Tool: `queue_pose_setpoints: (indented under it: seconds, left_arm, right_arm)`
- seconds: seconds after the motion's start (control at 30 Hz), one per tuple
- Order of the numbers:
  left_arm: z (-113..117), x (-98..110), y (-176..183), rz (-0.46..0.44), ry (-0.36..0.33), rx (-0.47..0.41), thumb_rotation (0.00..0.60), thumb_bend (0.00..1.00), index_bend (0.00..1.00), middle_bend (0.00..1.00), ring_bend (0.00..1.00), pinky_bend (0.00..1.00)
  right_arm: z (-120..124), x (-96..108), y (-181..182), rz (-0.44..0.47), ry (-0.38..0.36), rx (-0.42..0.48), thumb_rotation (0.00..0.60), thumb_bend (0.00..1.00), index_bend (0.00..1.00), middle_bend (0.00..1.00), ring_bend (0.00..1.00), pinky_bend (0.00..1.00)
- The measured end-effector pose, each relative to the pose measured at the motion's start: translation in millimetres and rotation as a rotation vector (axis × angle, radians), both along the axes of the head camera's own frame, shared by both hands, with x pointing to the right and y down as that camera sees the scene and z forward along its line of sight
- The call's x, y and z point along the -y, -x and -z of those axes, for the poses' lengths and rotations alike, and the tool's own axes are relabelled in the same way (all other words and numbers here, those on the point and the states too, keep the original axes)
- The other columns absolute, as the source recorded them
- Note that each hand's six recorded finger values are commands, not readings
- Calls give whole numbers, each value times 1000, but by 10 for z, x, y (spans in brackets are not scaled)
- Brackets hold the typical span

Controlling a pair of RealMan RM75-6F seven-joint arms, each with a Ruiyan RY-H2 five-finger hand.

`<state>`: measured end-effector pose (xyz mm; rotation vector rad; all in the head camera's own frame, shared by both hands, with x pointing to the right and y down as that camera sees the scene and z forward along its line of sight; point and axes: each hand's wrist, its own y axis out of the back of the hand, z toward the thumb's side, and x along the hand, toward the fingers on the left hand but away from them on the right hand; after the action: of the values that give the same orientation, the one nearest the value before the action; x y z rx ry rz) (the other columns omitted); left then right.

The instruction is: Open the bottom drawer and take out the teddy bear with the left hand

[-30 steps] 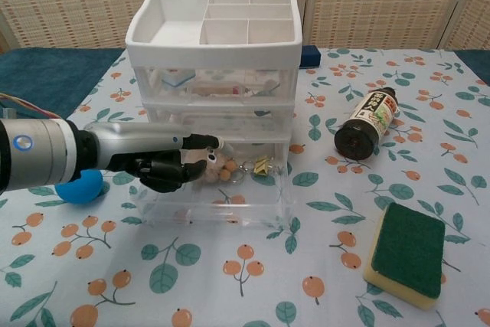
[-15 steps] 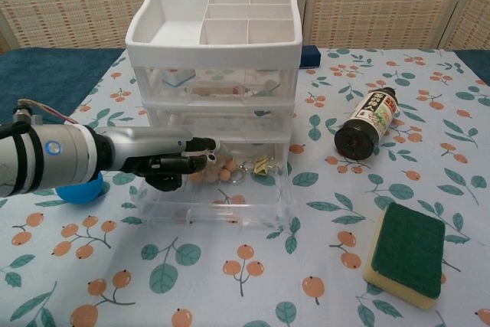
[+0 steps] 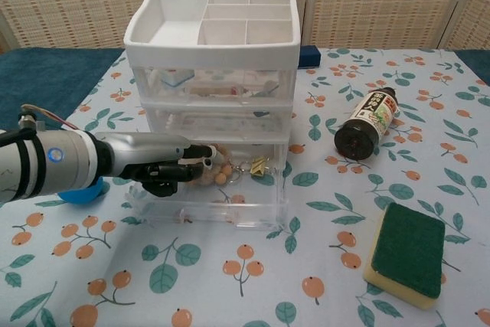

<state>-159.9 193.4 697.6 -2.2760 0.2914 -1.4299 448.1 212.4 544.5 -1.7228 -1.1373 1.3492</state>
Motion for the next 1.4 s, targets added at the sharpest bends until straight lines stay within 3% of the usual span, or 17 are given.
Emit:
queue_pose_setpoints:
  seconds: [0.3, 0.5, 0.63, 0.93, 1.4]
  left_arm:
    - [169, -97, -97, -58, -5, -19, 0, 617, 152, 954, 1000, 1000]
    - [245, -18, -88, -78, -77, -5, 0, 616, 158, 954, 1000, 1000]
    - [218, 56, 6, -78, -119, 47, 0, 617, 161, 954, 1000, 1000]
    - [216, 37, 271, -79, -120, 127, 0, 617, 171, 954, 1000, 1000]
    - [61, 111, 373, -33, -139, 160, 3, 616, 148, 954, 1000, 1000]
  right_arm:
    - [14, -5, -14, -4, -4, -1, 600, 415, 78, 197, 116, 196]
    - [16, -9, -28, -7, -4, 0, 600, 416, 78, 197, 116, 196]
    - [12, -9, -36, -8, -4, 2, 600, 415, 77, 196, 116, 196]
    - [-3, 5, -24, -3, -2, 6, 600, 415, 77, 197, 116, 196]
    - [15, 4, -11, -2, -5, 0, 600, 416, 78, 208, 121, 196]
